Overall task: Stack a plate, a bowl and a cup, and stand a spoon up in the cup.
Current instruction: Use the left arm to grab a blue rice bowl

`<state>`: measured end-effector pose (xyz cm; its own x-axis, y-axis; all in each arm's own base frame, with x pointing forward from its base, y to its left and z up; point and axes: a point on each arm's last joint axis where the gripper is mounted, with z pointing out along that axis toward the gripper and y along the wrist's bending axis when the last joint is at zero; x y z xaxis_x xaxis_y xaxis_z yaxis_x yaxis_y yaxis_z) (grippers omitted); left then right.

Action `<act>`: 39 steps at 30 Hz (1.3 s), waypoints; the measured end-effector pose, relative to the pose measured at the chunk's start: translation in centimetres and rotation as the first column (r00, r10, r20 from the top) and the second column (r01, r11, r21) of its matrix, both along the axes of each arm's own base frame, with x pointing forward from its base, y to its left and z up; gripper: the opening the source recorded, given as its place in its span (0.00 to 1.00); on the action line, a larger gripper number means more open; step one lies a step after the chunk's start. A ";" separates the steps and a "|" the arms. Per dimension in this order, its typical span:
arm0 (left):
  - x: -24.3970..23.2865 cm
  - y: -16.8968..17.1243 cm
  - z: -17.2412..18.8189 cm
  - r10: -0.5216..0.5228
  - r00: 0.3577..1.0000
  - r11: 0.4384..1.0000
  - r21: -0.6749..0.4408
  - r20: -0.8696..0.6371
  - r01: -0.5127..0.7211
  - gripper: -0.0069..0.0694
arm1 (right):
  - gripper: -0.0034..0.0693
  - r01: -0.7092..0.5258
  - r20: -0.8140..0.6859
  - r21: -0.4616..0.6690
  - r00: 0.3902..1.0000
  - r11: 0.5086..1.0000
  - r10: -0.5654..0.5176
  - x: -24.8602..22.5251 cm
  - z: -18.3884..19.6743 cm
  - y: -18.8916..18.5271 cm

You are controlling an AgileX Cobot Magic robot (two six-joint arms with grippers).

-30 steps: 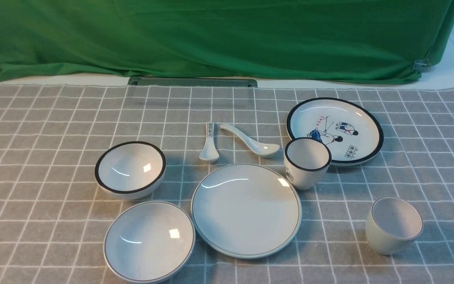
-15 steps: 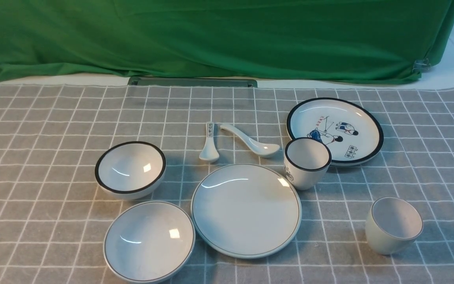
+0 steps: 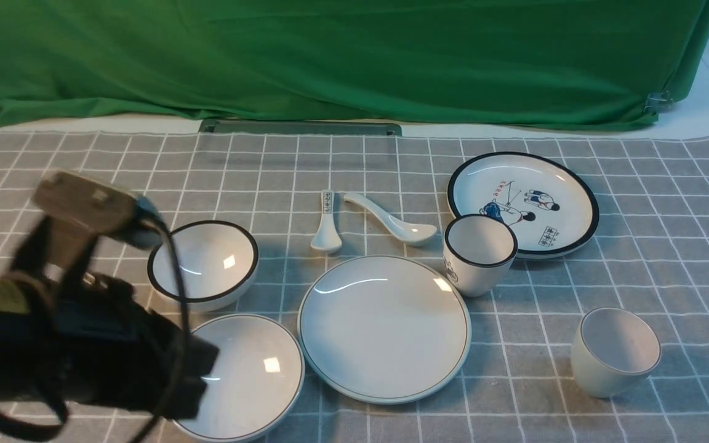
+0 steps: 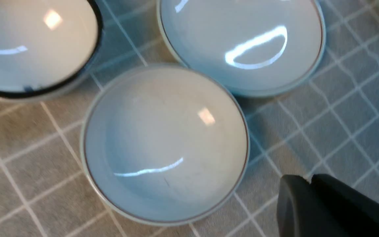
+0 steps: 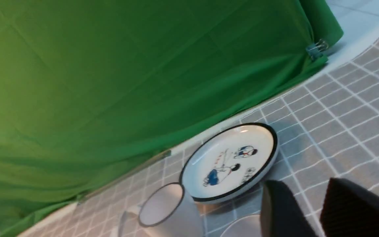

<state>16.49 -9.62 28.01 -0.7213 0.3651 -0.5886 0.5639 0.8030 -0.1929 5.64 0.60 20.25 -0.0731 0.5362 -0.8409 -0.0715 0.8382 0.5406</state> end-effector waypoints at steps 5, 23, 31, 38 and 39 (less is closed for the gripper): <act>1.5 -1.7 -0.9 -0.102 0.986 0.991 0.070 -0.132 0.112 0.13 | 0.24 -0.144 -0.177 -0.138 0.977 0.980 0.119 -0.5 3.5 0.7; 5.7 -6.8 -4.1 -0.297 0.902 0.875 0.288 -0.314 0.389 0.48 | 0.20 -0.661 -0.601 -0.476 0.726 0.580 0.334 3.6 13.2 4.3; 5.6 -6.0 -7.5 -0.297 0.920 0.862 0.342 -0.256 0.373 0.76 | 0.22 -0.669 -0.603 -0.492 0.723 0.556 0.336 3.6 13.2 4.3; 6.0 -6.0 -10.9 -0.309 0.915 0.839 0.378 -0.260 0.391 0.57 | 0.22 -0.663 -0.590 -0.501 0.732 0.556 0.342 3.6 13.3 4.4; 6.0 -6.0 -11.0 -0.309 0.913 0.839 0.376 -0.268 0.394 0.48 | 0.22 -0.664 -0.590 -0.502 0.732 0.554 0.342 3.6 13.3 4.4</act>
